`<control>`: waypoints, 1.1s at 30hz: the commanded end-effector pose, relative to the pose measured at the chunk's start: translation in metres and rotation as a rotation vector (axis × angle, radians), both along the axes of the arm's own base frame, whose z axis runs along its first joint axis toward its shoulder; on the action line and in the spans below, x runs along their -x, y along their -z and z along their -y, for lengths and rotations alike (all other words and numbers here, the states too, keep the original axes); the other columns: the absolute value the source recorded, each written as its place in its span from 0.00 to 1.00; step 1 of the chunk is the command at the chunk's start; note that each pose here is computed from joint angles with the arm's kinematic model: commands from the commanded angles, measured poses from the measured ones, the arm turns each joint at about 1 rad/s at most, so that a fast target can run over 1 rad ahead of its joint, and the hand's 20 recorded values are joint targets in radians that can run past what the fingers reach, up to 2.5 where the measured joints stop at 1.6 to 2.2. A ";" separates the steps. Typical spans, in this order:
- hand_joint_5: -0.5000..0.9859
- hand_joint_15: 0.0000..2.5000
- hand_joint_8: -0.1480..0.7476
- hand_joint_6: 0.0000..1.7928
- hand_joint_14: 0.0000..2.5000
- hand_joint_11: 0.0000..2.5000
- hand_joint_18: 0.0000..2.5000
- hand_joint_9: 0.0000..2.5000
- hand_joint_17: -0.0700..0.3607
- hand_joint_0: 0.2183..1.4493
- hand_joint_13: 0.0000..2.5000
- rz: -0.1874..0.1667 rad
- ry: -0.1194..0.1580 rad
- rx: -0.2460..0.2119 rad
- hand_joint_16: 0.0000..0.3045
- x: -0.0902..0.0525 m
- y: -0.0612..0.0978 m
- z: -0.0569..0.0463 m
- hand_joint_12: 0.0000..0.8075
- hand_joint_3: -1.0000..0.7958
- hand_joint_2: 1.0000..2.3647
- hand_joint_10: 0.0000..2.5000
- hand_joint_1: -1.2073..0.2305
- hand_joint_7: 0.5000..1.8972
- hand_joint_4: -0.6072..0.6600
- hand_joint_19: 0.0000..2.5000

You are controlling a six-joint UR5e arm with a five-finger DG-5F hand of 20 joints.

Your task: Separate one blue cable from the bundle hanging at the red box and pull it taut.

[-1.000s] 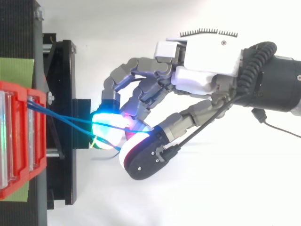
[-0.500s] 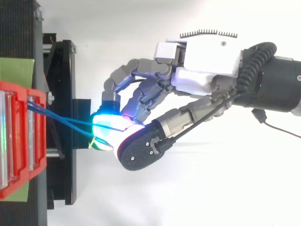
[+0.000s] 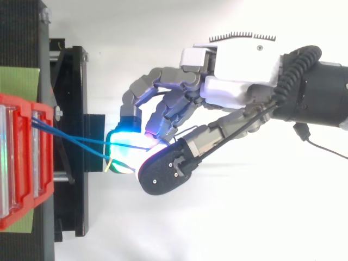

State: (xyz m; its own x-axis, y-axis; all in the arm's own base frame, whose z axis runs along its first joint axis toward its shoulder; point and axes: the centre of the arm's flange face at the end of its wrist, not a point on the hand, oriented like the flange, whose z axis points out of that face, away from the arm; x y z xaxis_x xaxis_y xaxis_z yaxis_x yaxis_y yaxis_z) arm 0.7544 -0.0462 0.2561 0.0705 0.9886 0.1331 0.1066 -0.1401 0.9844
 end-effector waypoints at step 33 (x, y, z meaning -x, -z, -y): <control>0.18 0.40 0.45 0.50 0.01 0.56 0.27 0.37 0.39 0.37 0.38 -0.041 0.002 0.066 0.14 0.015 -0.031 0.020 0.44 0.36 0.01 0.19 0.30 0.26 0.57 0.21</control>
State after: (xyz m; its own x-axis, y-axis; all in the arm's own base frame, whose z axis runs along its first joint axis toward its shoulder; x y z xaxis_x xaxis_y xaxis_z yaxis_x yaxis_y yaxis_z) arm 0.7380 -0.0659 0.2848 0.0746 0.9952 0.0640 0.1539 -0.0749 0.9852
